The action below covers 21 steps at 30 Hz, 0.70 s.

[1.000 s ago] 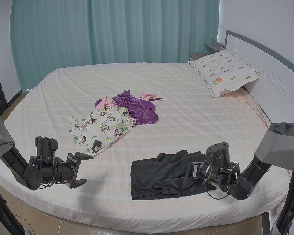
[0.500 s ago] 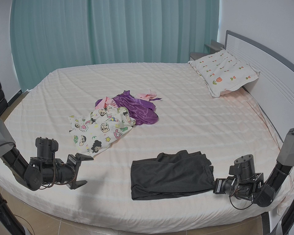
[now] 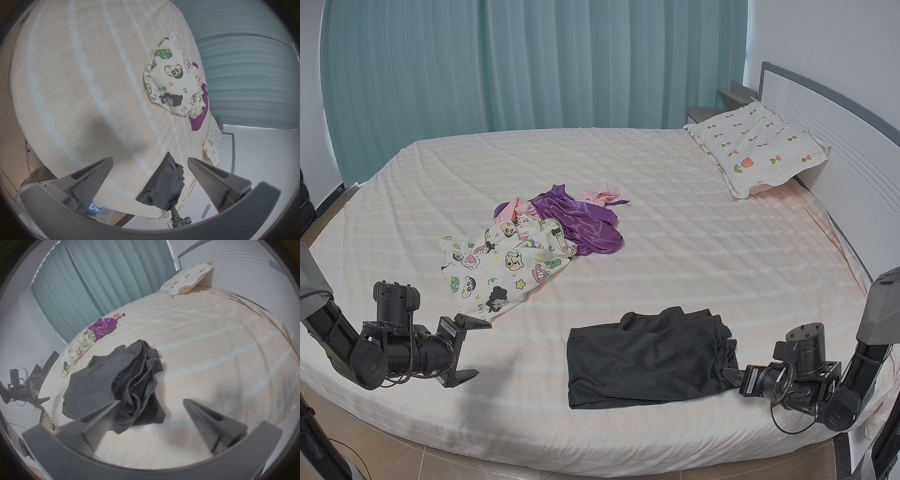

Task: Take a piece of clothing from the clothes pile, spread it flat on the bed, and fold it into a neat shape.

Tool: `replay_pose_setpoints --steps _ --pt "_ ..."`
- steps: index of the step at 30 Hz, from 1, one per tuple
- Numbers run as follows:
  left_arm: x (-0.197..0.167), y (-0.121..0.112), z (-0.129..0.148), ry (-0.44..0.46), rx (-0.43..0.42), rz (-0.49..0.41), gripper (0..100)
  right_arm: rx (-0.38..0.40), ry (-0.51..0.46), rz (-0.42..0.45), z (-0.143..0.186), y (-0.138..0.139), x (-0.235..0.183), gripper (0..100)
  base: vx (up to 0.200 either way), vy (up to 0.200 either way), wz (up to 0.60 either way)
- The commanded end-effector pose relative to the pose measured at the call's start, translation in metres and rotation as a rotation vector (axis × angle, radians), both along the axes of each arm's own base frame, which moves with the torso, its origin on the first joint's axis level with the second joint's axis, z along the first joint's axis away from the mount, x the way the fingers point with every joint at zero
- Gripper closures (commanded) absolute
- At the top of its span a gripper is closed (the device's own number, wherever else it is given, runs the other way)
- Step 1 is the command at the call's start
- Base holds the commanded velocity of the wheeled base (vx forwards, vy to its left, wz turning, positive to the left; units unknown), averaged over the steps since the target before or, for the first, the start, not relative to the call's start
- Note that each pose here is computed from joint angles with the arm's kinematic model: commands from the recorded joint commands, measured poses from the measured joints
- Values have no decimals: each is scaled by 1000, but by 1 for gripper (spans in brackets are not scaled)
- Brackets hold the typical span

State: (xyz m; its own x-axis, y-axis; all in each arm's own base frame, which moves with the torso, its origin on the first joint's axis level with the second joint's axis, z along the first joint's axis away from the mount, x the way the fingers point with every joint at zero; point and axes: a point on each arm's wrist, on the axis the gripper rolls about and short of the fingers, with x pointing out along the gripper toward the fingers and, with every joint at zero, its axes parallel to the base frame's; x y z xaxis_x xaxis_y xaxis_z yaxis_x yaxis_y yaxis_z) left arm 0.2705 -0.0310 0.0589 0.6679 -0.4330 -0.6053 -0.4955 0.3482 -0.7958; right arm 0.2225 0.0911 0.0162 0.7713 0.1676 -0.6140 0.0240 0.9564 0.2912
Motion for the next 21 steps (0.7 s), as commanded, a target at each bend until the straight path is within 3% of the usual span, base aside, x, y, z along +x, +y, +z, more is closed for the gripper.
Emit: replay_pose_setpoints --steps 1,3,11,15,19,21 --pt "0 0 -1 5 -2 -3 0 8 -17 -31 3 -9 1 0 0 0 0" --pt "-2 -1 -2 12 -13 -18 0 39 -79 -87 10 -17 21 0 0 0 0" --pt "-6 -4 -3 19 -16 -36 0 137 -190 -136 30 -21 51 0 0 0 0" --pt "-6 -4 -3 25 -23 -37 0 228 -170 -142 30 -19 51 0 0 0 0" --pt "-7 -4 -4 27 -21 -41 0 368 -123 -160 29 -19 53 0 0 0 0" --pt "-7 -4 -4 27 -22 -42 0 395 -111 -156 29 -20 53 0 0 0 0"
